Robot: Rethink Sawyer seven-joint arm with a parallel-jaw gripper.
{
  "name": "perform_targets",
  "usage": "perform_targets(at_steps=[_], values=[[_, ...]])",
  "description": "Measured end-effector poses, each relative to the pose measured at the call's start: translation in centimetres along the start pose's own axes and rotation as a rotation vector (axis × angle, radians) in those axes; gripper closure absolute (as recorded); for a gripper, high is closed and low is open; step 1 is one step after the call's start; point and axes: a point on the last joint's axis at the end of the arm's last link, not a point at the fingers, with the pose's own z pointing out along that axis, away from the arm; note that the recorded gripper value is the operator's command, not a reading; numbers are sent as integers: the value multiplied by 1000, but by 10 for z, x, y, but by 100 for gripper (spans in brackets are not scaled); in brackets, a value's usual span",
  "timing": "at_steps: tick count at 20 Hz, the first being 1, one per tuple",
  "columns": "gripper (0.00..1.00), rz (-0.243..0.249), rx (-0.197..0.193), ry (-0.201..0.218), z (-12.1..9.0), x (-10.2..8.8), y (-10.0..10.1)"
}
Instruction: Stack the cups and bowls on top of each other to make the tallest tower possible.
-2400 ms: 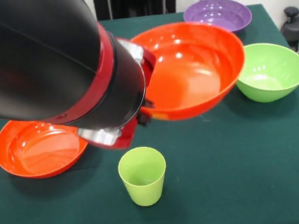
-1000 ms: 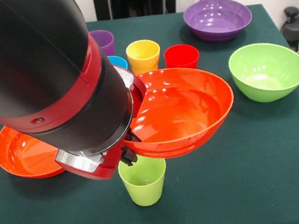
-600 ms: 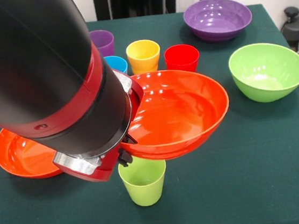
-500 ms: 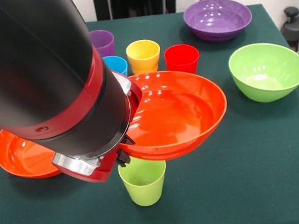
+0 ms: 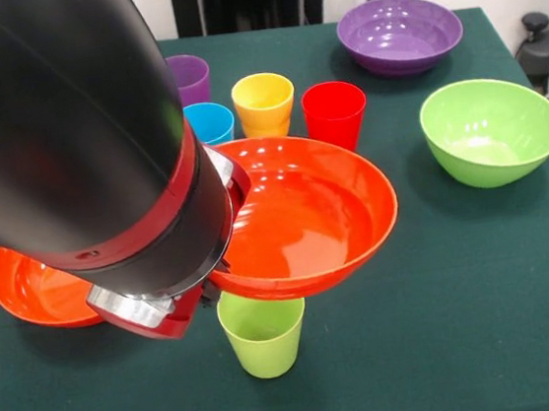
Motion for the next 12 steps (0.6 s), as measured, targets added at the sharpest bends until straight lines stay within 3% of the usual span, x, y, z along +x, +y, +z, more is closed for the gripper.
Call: perform_targets(at_steps=[12], values=[[100,22,34,73,-6,7,-1]])
